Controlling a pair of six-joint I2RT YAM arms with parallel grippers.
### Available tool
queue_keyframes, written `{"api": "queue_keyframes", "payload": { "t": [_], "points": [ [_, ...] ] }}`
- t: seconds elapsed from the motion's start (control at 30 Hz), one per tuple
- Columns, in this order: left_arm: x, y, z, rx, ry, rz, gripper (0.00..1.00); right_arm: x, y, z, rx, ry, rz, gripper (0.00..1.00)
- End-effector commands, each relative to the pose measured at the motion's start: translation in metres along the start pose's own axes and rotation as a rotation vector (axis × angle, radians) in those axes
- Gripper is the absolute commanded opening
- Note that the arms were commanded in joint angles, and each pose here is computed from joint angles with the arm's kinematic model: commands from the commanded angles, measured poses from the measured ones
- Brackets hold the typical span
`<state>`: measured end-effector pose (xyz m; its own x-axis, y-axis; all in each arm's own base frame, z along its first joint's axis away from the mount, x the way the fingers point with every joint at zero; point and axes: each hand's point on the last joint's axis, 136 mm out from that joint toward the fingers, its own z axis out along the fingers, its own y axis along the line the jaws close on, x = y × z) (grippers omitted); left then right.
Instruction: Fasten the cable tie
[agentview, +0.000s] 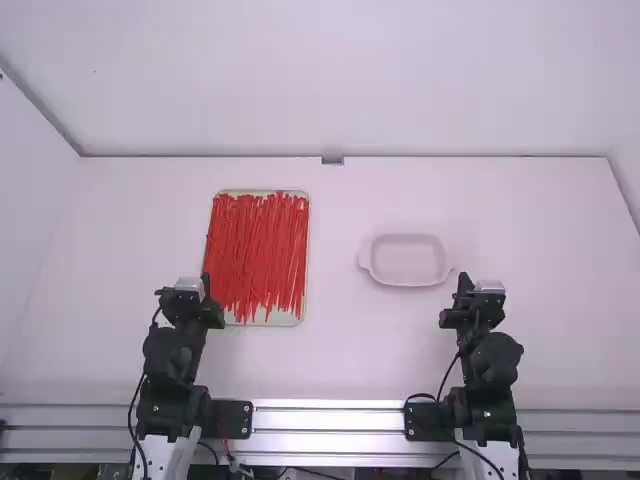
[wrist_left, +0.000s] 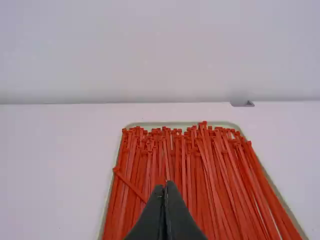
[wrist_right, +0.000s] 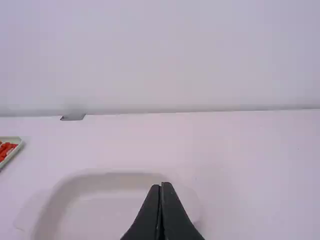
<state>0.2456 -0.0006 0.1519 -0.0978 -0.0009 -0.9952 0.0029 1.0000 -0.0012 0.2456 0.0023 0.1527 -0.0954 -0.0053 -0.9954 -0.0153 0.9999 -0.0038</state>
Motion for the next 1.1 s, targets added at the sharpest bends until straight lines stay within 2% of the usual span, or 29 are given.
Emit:
{"api": "queue_keyframes", "payload": {
  "t": [0.0, 0.3, 0.5, 0.8, 1.07],
  "points": [
    [0.0, 0.0, 0.0, 0.0, 0.0, 0.0, 0.0, 0.0, 0.0, 0.0, 0.001, 0.0, -0.001, 0.0],
    [-0.008, -0.002, -0.001, 0.012, 0.01, 0.004, 0.04, -0.007, 0.002, 0.0, -0.009, 0.007, -0.001, 0.04],
    [-0.019, -0.005, -0.003, 0.026, 0.058, 0.012, 0.1, -0.017, 0.005, 0.001, -0.026, 0.049, -0.006, 0.1],
    [-0.029, -0.014, 0.002, 0.074, 0.176, 0.019, 0.22, -0.025, 0.016, 0.008, -0.074, 0.165, -0.013, 0.22],
    [-0.026, -0.023, 0.018, 0.11, 0.317, 0.001, 0.38, -0.024, 0.031, 0.026, -0.109, 0.304, -0.018, 0.39]
  ]
}}
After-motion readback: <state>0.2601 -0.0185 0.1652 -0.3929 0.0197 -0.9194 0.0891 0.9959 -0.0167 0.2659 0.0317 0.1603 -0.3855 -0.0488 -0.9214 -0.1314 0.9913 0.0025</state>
